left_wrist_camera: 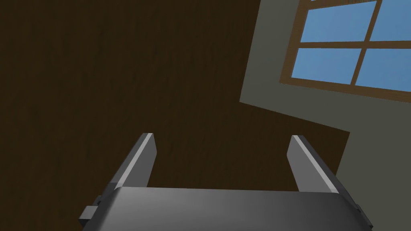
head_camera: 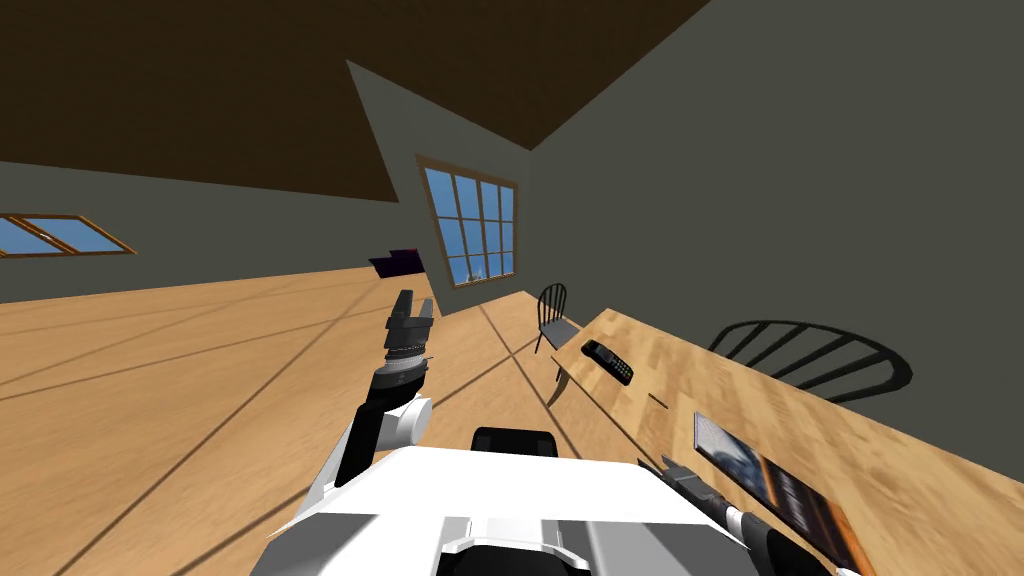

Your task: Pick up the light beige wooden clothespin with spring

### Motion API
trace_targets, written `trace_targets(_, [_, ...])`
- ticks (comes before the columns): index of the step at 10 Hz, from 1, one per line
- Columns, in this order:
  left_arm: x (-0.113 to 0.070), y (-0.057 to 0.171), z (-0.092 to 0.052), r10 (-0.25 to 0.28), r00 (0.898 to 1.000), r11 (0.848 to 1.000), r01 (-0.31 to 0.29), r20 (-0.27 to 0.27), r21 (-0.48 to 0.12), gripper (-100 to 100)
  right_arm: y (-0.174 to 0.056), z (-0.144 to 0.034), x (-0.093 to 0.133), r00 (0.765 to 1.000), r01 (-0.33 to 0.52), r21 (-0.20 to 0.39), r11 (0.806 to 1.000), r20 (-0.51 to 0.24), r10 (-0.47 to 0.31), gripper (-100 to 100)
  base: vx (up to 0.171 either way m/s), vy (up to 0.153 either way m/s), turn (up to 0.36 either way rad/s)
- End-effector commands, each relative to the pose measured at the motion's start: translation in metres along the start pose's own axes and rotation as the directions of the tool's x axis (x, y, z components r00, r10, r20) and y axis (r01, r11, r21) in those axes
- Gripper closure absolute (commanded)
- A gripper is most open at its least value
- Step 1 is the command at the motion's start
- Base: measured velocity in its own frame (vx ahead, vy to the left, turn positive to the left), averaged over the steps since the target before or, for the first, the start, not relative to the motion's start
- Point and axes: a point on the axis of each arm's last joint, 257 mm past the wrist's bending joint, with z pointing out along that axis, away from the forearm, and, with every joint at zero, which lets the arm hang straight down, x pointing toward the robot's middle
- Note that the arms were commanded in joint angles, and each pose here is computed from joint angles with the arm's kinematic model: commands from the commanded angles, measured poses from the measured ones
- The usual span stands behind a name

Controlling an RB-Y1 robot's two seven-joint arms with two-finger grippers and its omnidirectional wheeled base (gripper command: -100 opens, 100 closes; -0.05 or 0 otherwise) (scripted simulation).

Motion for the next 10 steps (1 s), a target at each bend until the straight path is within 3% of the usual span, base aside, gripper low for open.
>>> trace_targets(1, [0.0, 0.0, 0.0, 0.0, 1.0, 1.0, 0.0, 0.0, 0.0, 0, -0.016, -0.011, 0.017, 0.997, 0.042, 0.018, 0.999, -0.06, -0.041, -100, 0.02, -0.018, 0.283])
trace_targets(2, [0.0, 0.0, 0.0, 0.0, 1.0, 1.0, 0.0, 0.0, 0.0, 0, -0.02, -0.013, 0.021, 0.997, 0.037, 0.026, 0.999, -0.068, -0.035, -100, 0.019, -0.032, 0.177])
trace_targets(3, [0.0, 0.0, 0.0, 0.0, 1.0, 1.0, 0.0, 0.0, 0.0, 0, -0.03, -0.022, 0.03, 0.991, 0.083, 0.026, 0.996, -0.112, -0.08, -100, 0.024, -0.036, 0.267])
trace_targets(5, [0.0, 0.0, 0.0, 0.0, 1.0, 1.0, 0.0, 0.0, 0.0, 0, -0.037, -0.027, 0.038, 0.989, 0.073, 0.043, 0.996, -0.128, -0.067, -100, 0.021, -0.031, 0.073])
trace_targets(7, [0.0, 0.0, 0.0, 0.0, 1.0, 1.0, 0.0, 0.0, 0.0, 0, -0.063, -0.052, 0.064, 0.964, 0.142, 0.056, 0.988, -0.233, -0.125, -100, 0.036, -0.037, 0.276])
trace_targets(8, [0.0, 0.0, 0.0, 0.0, 1.0, 1.0, 0.0, 0.0, 0.0, 0, -0.067, -0.056, 0.069, 0.963, 0.137, 0.065, 0.988, -0.244, -0.118, -100, 0.042, -0.061, 0.236])
trace_targets(10, [0.0, 0.0, 0.0, 0.0, 1.0, 1.0, 0.0, 0.0, 0.0, 0, -0.091, -0.086, 0.094, 0.925, 0.19, 0.071, 0.979, -0.346, -0.154, -100, 0.044, -0.081, 0.391])
